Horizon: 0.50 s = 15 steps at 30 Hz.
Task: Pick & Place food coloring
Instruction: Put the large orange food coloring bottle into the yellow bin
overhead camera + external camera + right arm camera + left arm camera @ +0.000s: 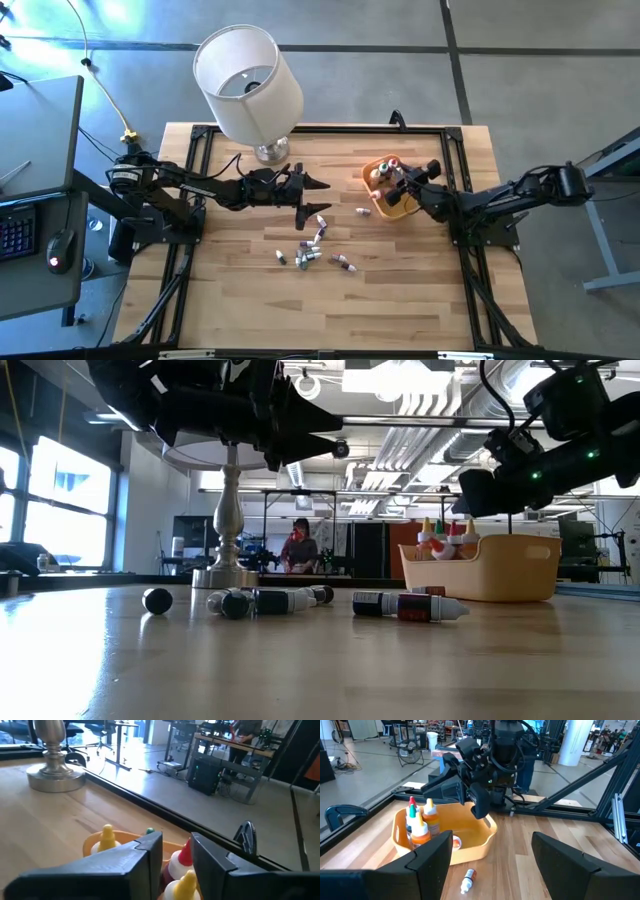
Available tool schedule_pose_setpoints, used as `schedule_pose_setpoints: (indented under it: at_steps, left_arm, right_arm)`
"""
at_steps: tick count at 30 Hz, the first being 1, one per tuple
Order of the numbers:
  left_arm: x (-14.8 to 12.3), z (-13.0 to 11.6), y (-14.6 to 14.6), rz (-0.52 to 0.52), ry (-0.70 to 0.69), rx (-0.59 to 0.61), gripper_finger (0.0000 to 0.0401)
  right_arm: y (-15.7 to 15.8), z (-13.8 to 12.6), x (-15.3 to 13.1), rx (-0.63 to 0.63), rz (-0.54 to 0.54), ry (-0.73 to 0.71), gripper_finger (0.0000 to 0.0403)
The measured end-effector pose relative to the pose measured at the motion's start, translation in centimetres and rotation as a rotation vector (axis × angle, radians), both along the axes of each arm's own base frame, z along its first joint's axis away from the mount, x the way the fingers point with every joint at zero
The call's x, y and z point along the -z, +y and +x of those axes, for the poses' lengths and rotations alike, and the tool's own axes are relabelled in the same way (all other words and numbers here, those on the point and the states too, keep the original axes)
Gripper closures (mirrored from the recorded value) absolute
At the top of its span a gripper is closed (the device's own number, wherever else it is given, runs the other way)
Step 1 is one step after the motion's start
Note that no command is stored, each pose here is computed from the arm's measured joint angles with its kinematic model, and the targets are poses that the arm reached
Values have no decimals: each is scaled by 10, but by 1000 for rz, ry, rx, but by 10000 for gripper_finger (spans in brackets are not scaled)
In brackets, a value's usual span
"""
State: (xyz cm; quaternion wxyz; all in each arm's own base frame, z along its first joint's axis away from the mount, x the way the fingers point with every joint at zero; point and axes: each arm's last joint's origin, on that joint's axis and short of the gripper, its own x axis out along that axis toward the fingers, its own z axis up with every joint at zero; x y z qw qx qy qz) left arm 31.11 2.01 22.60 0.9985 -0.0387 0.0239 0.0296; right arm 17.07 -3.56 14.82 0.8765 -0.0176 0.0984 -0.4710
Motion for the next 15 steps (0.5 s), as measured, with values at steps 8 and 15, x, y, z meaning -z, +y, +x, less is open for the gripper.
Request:
schedule_pose_setpoints:
  at_steps: [8,15]
  left_arm:
    - [0,0,0,0,4,0,132]
    - [1,0,0,-1,8,0,132]
  right_arm:
    - [5,5,-13,-145,-24,-95,294]
    - [28,29,-39,-538,-25,-38,291]
